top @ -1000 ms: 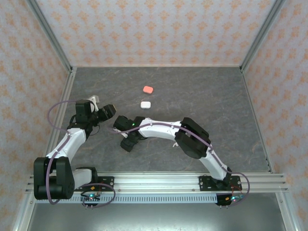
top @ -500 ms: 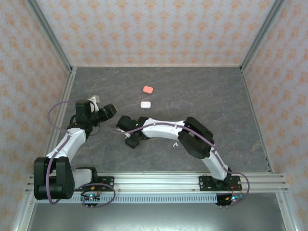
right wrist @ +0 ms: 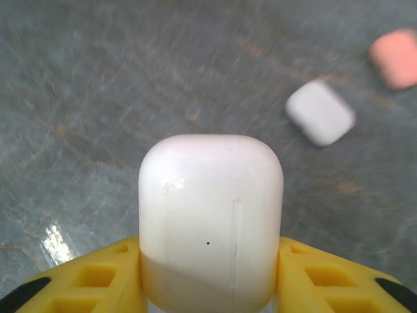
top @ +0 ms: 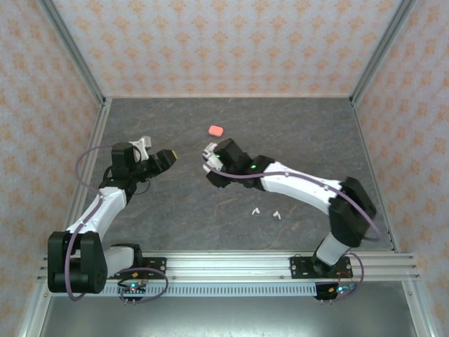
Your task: Insert the wireless bluetooth earbuds into the charging case
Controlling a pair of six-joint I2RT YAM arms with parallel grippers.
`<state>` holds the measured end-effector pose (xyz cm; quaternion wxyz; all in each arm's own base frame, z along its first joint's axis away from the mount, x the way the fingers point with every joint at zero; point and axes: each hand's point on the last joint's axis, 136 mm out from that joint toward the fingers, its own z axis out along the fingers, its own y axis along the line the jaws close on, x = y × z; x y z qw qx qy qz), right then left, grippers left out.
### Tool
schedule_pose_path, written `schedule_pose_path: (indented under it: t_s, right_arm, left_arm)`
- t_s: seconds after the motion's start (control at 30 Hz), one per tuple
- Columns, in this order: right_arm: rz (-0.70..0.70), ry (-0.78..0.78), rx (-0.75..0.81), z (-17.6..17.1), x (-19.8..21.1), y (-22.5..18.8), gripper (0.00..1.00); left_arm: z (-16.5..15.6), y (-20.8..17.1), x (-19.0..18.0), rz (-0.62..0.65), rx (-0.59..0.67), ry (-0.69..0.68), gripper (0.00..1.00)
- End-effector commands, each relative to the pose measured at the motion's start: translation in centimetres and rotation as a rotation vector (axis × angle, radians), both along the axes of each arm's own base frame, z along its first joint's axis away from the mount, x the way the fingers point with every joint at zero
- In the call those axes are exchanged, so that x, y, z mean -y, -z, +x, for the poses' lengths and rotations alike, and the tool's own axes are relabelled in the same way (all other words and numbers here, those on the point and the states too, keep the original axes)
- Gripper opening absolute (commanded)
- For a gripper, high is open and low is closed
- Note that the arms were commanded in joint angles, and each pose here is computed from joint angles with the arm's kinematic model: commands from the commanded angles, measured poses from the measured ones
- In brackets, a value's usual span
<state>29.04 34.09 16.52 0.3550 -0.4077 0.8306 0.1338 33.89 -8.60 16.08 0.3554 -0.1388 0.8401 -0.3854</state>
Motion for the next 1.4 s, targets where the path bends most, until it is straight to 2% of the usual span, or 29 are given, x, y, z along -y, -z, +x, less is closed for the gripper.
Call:
schedule_pose_path:
  t_s: [0.0,0.23,0.37,0.57,0.73,0.9,1.1,1.37]
  right_arm:
    - [0.089,-0.067,0.157,0.4,0.5,-4.0,0.44]
    - [0.183,-0.192,0.358,-0.3,1.8,-10.5,0.44]
    - [0.177,-0.257,0.445,-0.5,1.7,-12.1,0.44]
    - [0.190,-0.323,0.441,-0.8,0.6,-13.0,0.44]
    - [0.213,-0.324,0.433,-0.6,0.0,-13.6,0.44]
    - [0.233,-0.344,0.428,-0.7,-0.5,-13.9,0.44]
    - [0.220,-0.339,0.436,-0.4,-0.6,-13.9,0.44]
    - [0.195,-0.313,0.441,0.2,-0.3,-13.5,0.44]
  left_arm:
    - [0.1,-6.2,3.2,-0.081,0.155,0.130,0.65]
    - [-1.6,-13.1,7.8,-0.122,0.346,0.309,0.63]
    - [-2.9,-15.5,9.1,-0.122,0.424,0.367,0.63]
    - [-4.4,-16.1,11.1,-0.109,0.439,0.467,0.63]
    - [-4.1,-14.8,11.6,-0.071,0.404,0.476,0.62]
    - [-3.9,-14.5,12.3,-0.091,0.386,0.500,0.60]
    - [-4.0,-14.5,13.3,-0.092,0.388,0.541,0.49]
    - [-3.9,-13.8,14.5,-0.092,0.367,0.578,0.26]
